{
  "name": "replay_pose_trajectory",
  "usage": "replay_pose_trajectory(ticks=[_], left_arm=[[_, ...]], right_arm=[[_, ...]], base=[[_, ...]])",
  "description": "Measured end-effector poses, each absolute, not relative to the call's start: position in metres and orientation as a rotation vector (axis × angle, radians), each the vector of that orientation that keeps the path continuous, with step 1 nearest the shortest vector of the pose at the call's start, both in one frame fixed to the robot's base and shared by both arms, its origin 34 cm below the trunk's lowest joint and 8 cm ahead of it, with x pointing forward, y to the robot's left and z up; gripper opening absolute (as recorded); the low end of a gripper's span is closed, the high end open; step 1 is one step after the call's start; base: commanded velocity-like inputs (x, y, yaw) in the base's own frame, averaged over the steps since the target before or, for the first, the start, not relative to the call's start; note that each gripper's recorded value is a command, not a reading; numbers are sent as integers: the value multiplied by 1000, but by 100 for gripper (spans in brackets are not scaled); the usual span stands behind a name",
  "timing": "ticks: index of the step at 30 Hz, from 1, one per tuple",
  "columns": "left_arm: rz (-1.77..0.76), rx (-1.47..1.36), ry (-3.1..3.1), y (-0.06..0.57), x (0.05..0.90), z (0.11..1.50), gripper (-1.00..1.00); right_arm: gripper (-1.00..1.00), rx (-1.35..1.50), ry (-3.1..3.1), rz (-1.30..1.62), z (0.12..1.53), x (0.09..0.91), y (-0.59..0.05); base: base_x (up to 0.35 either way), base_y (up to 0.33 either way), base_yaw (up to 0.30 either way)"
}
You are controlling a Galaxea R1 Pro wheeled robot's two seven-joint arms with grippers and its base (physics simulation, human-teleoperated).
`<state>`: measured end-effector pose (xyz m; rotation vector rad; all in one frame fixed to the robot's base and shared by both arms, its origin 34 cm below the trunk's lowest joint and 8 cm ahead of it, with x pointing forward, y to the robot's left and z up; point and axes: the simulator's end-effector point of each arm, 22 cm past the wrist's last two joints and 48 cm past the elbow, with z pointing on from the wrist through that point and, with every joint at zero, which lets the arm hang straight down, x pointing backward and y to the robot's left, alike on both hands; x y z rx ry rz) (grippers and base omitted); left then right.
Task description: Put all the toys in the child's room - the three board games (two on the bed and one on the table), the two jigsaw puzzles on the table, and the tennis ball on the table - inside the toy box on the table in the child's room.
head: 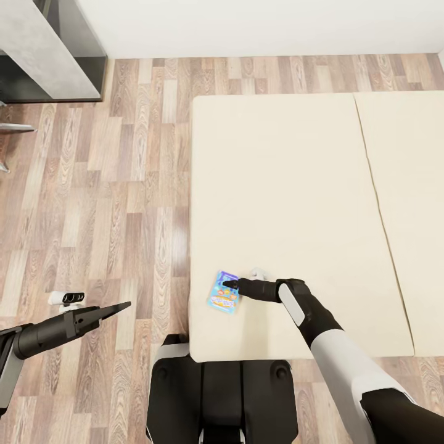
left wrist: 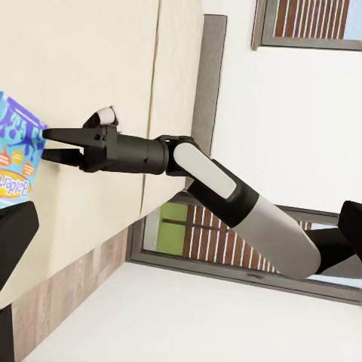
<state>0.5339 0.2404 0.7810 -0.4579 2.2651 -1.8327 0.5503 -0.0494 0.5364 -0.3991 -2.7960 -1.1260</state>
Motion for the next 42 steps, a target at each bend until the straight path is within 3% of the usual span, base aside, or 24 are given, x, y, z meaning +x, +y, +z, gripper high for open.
replay_pose_trajectory(ticks=[42], left_arm=[[-1797, -474, 2254, 251, 539, 782, 100]], right_arm=[[100, -405, -2794, -1129, 537, 551, -50]], base=[[0, 48, 0]])
